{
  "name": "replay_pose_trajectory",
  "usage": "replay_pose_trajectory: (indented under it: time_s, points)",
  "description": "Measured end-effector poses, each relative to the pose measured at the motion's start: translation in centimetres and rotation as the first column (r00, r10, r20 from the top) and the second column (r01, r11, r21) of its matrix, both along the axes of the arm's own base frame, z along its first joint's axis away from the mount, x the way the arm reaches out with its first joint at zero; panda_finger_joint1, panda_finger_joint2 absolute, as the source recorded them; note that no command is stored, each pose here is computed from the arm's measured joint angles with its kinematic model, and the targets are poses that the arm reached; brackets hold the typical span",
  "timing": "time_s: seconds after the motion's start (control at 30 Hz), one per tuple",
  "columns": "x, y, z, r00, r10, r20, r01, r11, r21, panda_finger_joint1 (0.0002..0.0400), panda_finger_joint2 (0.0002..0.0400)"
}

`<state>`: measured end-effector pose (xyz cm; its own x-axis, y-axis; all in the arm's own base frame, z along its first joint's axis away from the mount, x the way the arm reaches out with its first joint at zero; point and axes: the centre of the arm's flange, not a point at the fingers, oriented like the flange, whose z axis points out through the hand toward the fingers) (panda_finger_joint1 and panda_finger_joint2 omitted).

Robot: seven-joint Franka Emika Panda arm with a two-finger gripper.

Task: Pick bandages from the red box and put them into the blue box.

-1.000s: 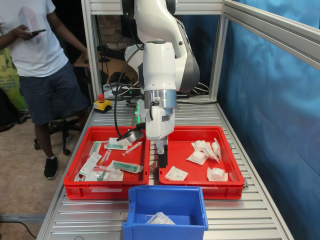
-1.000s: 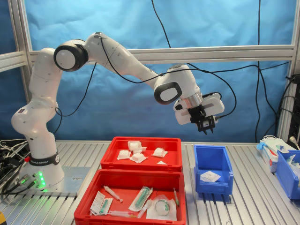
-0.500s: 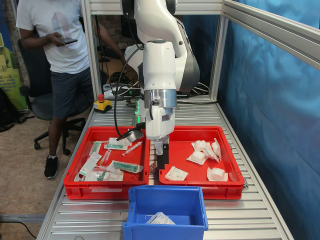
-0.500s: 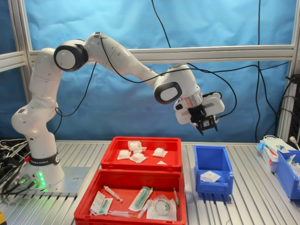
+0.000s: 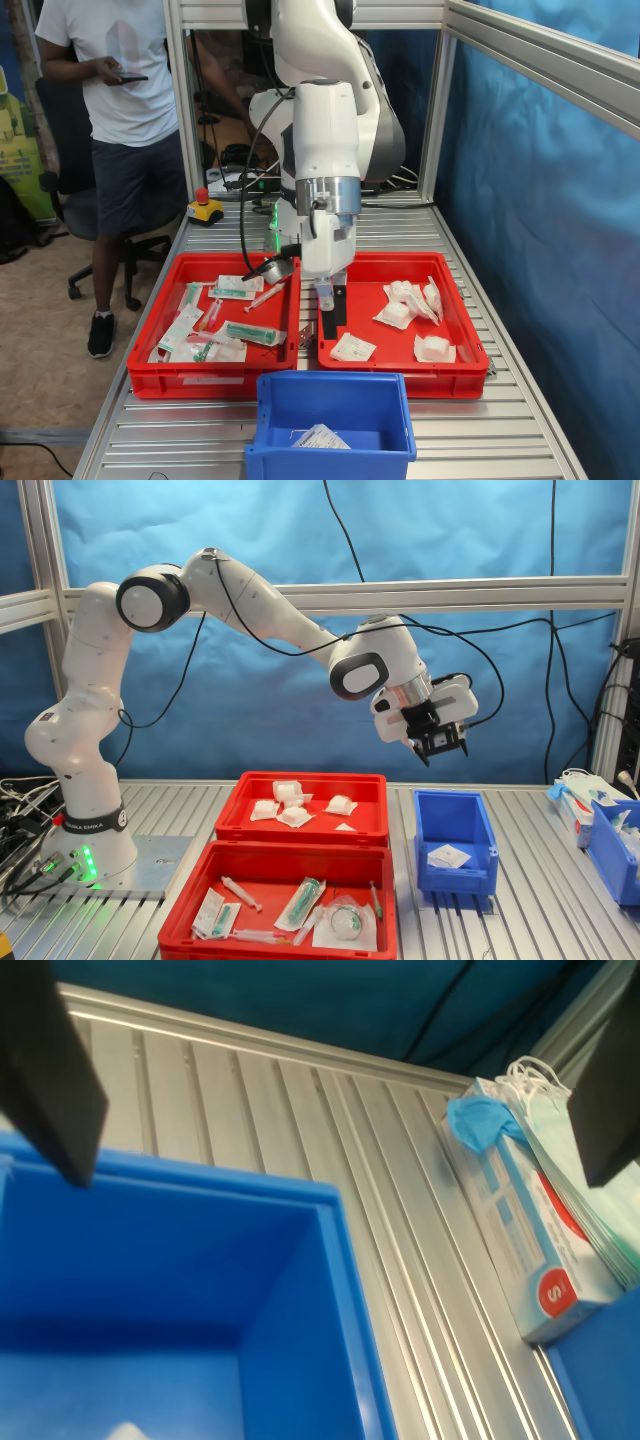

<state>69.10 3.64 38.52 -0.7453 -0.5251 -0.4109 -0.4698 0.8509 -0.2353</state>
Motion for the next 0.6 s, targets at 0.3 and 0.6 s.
replay_pose_trajectory:
  time_s: [0.3, 0.6]
  points:
    - [-0.3, 3.0, 0.4, 0.9982, 0.06, 0.006, -0.059, 0.9979, -0.026, 0.04, 0.04]
    - [-1.7, 3.7, 1.0, 0.9944, 0.1, -0.035, -0.102, 0.9914, -0.081, 0.04, 0.04]
